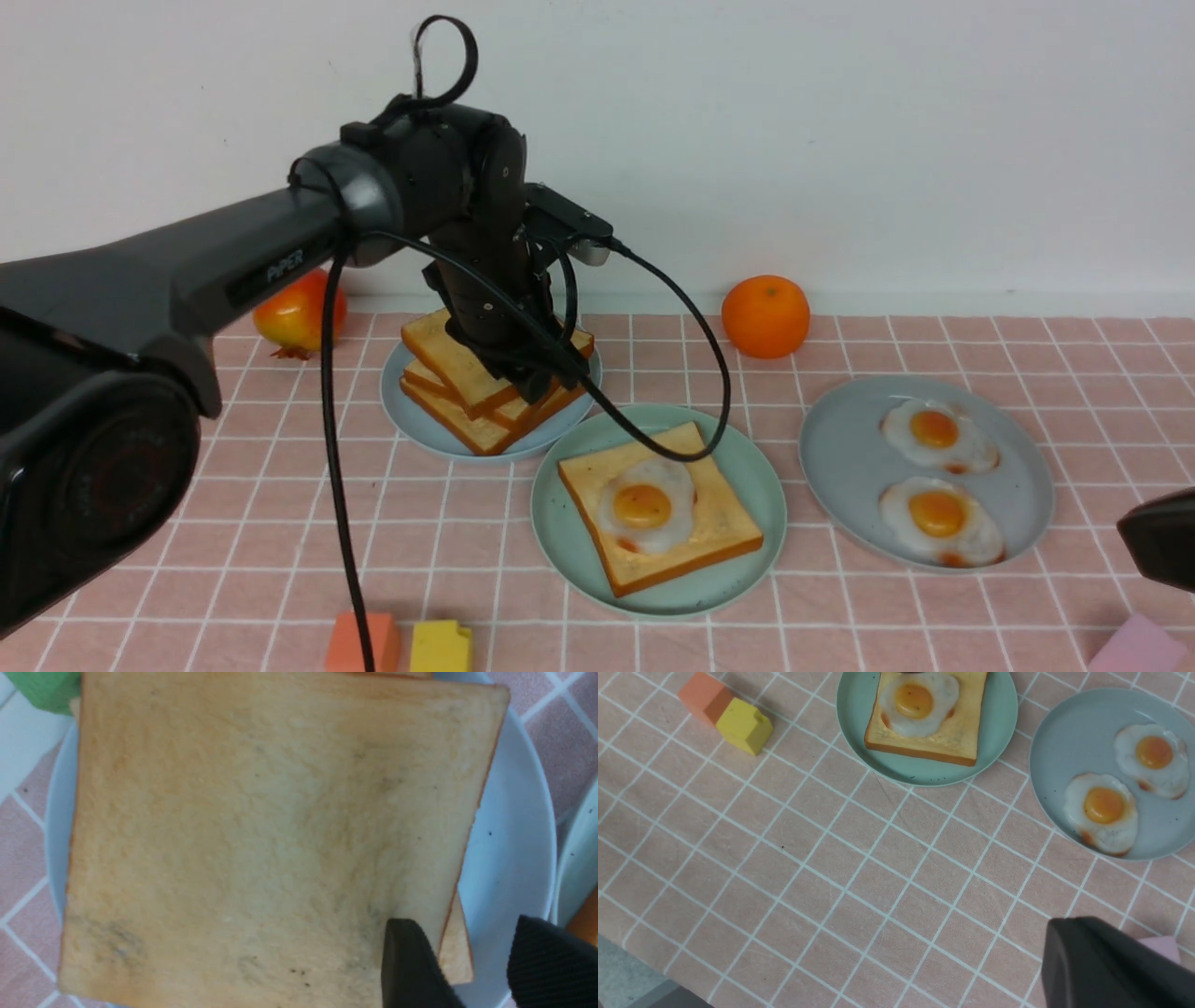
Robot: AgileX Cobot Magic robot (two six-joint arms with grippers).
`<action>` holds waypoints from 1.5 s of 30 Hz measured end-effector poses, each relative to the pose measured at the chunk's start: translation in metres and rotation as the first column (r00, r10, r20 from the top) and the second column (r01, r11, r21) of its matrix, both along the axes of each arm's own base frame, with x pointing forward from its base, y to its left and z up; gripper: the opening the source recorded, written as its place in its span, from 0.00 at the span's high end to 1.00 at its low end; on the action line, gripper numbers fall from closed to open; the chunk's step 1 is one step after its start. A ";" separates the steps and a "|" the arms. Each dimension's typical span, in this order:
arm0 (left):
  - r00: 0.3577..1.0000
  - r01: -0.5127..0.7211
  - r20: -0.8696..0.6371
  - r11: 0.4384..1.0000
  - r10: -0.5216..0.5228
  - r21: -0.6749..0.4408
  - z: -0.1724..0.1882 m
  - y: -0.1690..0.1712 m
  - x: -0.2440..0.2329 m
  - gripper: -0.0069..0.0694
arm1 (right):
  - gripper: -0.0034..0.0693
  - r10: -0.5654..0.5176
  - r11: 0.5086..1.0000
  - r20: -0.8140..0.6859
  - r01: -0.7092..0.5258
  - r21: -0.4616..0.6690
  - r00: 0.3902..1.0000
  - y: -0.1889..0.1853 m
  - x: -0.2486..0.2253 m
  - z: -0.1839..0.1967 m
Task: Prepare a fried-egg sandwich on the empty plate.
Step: Use the left arm to grab a slice of bread, then use the left arm to place a slice of bread on the fried egg in the middle
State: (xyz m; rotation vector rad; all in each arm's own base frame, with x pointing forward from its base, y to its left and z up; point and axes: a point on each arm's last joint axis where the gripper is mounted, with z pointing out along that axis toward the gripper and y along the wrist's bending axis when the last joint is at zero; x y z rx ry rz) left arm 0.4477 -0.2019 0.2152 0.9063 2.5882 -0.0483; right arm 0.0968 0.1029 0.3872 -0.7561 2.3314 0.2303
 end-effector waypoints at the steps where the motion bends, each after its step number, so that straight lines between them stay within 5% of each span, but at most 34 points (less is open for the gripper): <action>1: 1.000 0.000 0.004 1.000 0.000 -0.002 0.000 0.000 0.000 0.46 | 0.90 0.000 1.000 0.000 0.000 0.000 1.000 0.000 0.000 0.000; 15: 0.998 0.022 0.064 0.996 -0.028 0.081 -0.017 0.002 0.011 0.53 | 0.88 -0.001 1.000 0.002 0.001 -0.002 1.000 0.000 0.000 0.000; 21: 0.998 0.022 0.057 0.997 -0.026 0.072 -0.017 0.001 0.011 0.77 | 0.87 -0.001 1.000 0.003 0.001 -0.001 1.000 0.000 0.000 0.000; 30: 1.000 0.021 0.024 0.996 -0.019 -0.086 0.048 -0.004 -0.021 0.79 | 0.87 -0.023 0.997 0.050 0.019 0.081 0.998 -0.026 -0.016 0.013; 35: 0.983 0.181 0.013 0.959 -0.182 -0.217 0.085 -0.048 -0.083 0.82 | 0.87 -0.084 0.980 0.053 0.073 0.185 0.995 -0.053 -0.034 0.020; 38: 0.955 0.289 -0.024 0.947 -0.295 -0.137 0.055 -0.083 -0.117 0.82 | 0.87 -0.094 0.969 0.071 0.074 0.236 0.993 -0.065 -0.042 0.024; 45: 0.919 0.394 -0.001 0.916 -0.395 0.070 0.011 -0.104 -0.127 0.82 | 0.87 -0.099 0.959 0.090 0.071 0.273 0.991 -0.075 -0.049 0.026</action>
